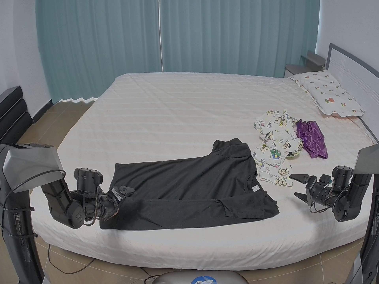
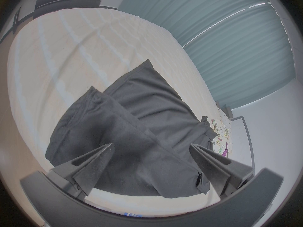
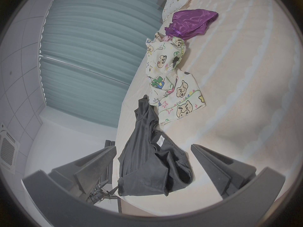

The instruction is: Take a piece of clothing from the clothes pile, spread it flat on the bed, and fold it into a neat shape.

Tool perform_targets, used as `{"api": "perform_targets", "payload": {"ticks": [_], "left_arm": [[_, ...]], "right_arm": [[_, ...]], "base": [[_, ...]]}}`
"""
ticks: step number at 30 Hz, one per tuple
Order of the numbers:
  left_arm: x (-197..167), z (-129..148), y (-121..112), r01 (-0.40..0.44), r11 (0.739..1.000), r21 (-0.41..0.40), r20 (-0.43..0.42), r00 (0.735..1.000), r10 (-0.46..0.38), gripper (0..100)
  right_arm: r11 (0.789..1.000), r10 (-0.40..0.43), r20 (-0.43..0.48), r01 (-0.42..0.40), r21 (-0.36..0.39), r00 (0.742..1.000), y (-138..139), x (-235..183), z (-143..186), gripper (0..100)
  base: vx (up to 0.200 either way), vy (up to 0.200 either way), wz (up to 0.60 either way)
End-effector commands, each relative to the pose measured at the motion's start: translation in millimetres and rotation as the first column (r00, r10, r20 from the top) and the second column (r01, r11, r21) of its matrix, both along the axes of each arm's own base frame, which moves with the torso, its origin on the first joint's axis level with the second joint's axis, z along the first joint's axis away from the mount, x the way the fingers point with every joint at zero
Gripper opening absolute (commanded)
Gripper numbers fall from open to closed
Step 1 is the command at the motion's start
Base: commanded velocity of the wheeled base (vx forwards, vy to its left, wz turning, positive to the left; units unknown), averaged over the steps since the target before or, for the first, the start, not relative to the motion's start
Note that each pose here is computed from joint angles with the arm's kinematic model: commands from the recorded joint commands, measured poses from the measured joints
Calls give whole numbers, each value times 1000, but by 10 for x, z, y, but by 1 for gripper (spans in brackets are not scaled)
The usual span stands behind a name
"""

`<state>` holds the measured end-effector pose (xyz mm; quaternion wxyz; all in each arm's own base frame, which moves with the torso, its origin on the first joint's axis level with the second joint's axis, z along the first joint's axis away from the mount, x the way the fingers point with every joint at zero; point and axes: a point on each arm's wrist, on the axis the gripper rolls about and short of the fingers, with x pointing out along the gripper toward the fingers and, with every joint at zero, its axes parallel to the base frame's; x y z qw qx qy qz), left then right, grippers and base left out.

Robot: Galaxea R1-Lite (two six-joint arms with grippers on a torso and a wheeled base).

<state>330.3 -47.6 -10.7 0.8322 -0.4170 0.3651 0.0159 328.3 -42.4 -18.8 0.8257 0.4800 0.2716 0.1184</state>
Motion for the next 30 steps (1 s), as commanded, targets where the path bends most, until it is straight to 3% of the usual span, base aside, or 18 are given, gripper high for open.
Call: {"api": "perform_targets", "payload": {"ticks": [1, 5, 10, 17, 19, 24, 30], "left_arm": [[6, 1, 6, -4, 1000, 0, 2, 1000, 4, 100], [10, 29, 17, -18, 1000, -5, 10, 1000, 18, 100], [13, 196, 137, -62, 998, -16, 55, 997, 62, 100], [235, 531, 417, -200, 980, 8, 189, 962, 195, 100], [291, 559, 444, -207, 978, 11, 193, 960, 201, 100], [716, 185, 494, -135, 977, 166, 148, 983, 111, 100], [1022, -223, 496, -64, 962, 264, 143, 989, 27, 100]], "right_arm": [[1000, 2, -1, -2, 0, 1000, 4, 1, -5, 100], [1000, 2, -3, -2, -1, 1000, 5, -6, -8, 100], [1000, 4, -6, -4, -1, 1000, 11, -13, -12, 100], [1000, 7, -6, -7, -4, 1000, 21, -15, -14, 100], [1000, 10, -7, -10, -4, 1000, 31, -14, -19, 100], [1000, 12, -7, -12, -5, 1000, 41, -13, -19, 100], [1000, 17, -5, -17, -10, 1000, 51, -11, -19, 100]], "base": [[200, 0, 0], [200, 0, 0], [0, 0, 0], [0, 0, 0], [0, 0, 0], [0, 0, 0], [0, 0, 0]]}}
